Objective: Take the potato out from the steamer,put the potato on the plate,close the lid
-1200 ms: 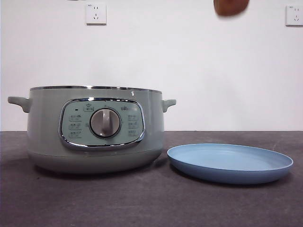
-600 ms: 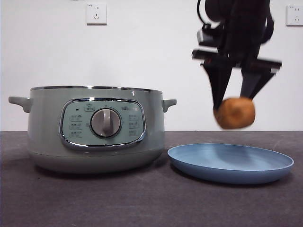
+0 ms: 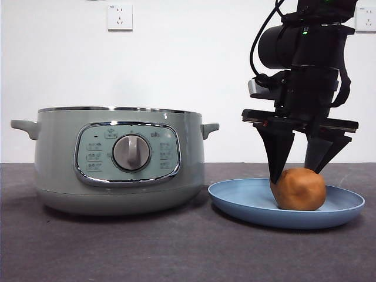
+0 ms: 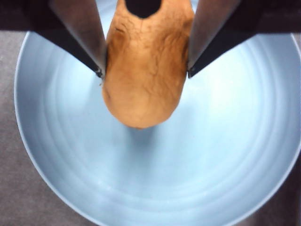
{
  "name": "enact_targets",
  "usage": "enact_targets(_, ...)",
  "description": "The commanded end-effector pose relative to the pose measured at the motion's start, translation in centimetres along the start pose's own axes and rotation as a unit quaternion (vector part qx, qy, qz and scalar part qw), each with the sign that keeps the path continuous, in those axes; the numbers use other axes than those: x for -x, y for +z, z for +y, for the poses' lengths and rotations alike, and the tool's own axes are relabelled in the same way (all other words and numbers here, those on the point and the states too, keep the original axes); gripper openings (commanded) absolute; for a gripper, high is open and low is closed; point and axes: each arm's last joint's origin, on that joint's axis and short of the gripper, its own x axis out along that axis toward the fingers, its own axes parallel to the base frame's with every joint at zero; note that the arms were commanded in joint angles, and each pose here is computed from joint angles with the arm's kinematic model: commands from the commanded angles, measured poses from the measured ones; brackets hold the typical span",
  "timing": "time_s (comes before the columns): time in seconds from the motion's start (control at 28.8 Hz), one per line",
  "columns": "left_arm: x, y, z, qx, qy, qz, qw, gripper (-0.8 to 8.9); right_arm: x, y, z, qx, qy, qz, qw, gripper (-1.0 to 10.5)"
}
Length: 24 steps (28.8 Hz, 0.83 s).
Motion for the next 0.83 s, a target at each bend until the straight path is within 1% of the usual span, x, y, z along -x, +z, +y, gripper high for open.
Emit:
enact_targets(0.03, 0.6, 0.6, -0.3, -0.016, -0.004, -0.027, 1.0, -0.09, -0.6, -0.2, 0.0, -0.007, -0.001, 0.009, 1.0, 3.8)
enact_targets(0.07, 0.6, 0.6, -0.3, -0.016, -0.004, -0.027, 1.0, -0.09, -0.6, -0.2, 0.0, -0.007, -0.001, 0.009, 1.0, 4.8)
enact_targets(0.1, 0.6, 0.6, -0.3, -0.016, -0.004, -0.027, 1.0, -0.08, -0.6, -0.2, 0.0, -0.007, 0.0, 0.008, 1.0, 5.1)
enact_targets(0.31, 0.6, 0.6, -0.3, -0.016, -0.003, -0.028, 0.999, -0.08, 0.3, 0.1, 0.1, -0.007, 0.001, -0.007, 1.0, 5.0)
enact_targets(0.42, 0.6, 0.6, -0.3, -0.017, -0.003, -0.029, 0.999, -0.08, 2.0, 0.3, 0.2, -0.006, 0.005, -0.032, 0.999, 5.0)
enact_targets(0.52, 0.6, 0.7, -0.2, -0.018, -0.002, -0.03, 0.999, -0.08, 4.8, 0.2, 0.2, -0.005, 0.01, -0.069, 0.998, 5.0)
enact_targets(0.62, 0.4, 0.7, -0.1, -0.018, -0.002, -0.031, 0.999, -0.08, 8.4, -0.3, 0.2, -0.004, 0.016, -0.118, 0.993, 5.0)
enact_targets(0.73, -0.2, 0.8, -0.1, -0.019, -0.006, -0.027, 0.999, -0.09, 12.3, -1.7, 0.2, -0.012, 0.025, -0.174, 0.984, 5.0)
enact_targets(0.83, -1.4, 0.9, -0.1, -0.021, -0.011, -0.02, 1.0, -0.08, 15.6, -3.5, 0.1, -0.013, 0.031, -0.216, 0.976, 5.0)
